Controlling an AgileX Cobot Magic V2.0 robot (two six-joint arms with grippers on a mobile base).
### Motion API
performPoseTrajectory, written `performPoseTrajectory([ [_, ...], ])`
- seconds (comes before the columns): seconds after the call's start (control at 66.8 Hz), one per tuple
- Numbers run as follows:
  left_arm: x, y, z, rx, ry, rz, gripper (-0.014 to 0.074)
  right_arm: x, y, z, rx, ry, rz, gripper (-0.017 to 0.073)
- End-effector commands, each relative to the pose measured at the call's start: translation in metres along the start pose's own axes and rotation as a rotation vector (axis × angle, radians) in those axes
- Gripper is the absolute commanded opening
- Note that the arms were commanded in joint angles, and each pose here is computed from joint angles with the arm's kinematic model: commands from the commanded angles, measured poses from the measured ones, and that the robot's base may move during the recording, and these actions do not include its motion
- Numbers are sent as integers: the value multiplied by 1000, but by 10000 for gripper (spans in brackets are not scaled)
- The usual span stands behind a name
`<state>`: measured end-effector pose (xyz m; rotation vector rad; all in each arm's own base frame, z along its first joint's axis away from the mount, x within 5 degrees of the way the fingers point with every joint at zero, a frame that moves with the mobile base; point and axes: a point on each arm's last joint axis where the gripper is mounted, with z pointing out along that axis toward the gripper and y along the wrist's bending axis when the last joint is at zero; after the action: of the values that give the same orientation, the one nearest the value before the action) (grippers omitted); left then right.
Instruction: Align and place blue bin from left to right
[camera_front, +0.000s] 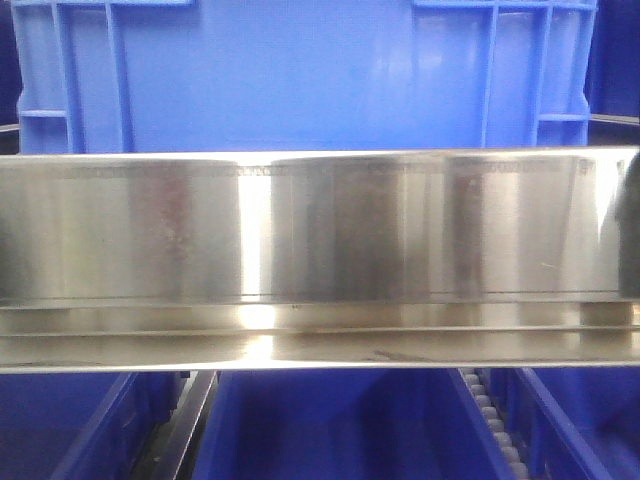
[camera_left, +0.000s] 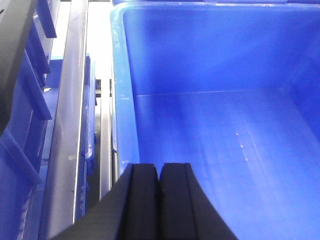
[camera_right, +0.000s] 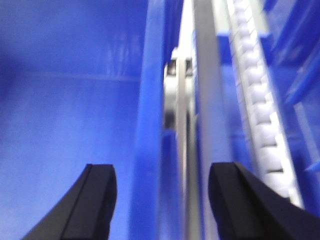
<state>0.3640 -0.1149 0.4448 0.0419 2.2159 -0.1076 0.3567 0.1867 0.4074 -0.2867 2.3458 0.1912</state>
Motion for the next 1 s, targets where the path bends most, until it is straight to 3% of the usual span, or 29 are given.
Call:
performPoseTrajectory([
  [0.0, -3, -2, -6, 14, -22, -10, -111, -2, 1, 4, -1, -4, 4, 304],
  [0.434, -3, -2, -6, 14, -22, -10, -111, 0, 3, 24, 0, 10, -1, 283],
  [0.539, -3, -2, -6, 14, -22, -10, -111, 1, 3, 26, 1, 14, 32, 254],
  [0.989, -3, -2, -6, 14, -22, -10, -111, 1, 3, 26, 0, 11, 24, 254],
])
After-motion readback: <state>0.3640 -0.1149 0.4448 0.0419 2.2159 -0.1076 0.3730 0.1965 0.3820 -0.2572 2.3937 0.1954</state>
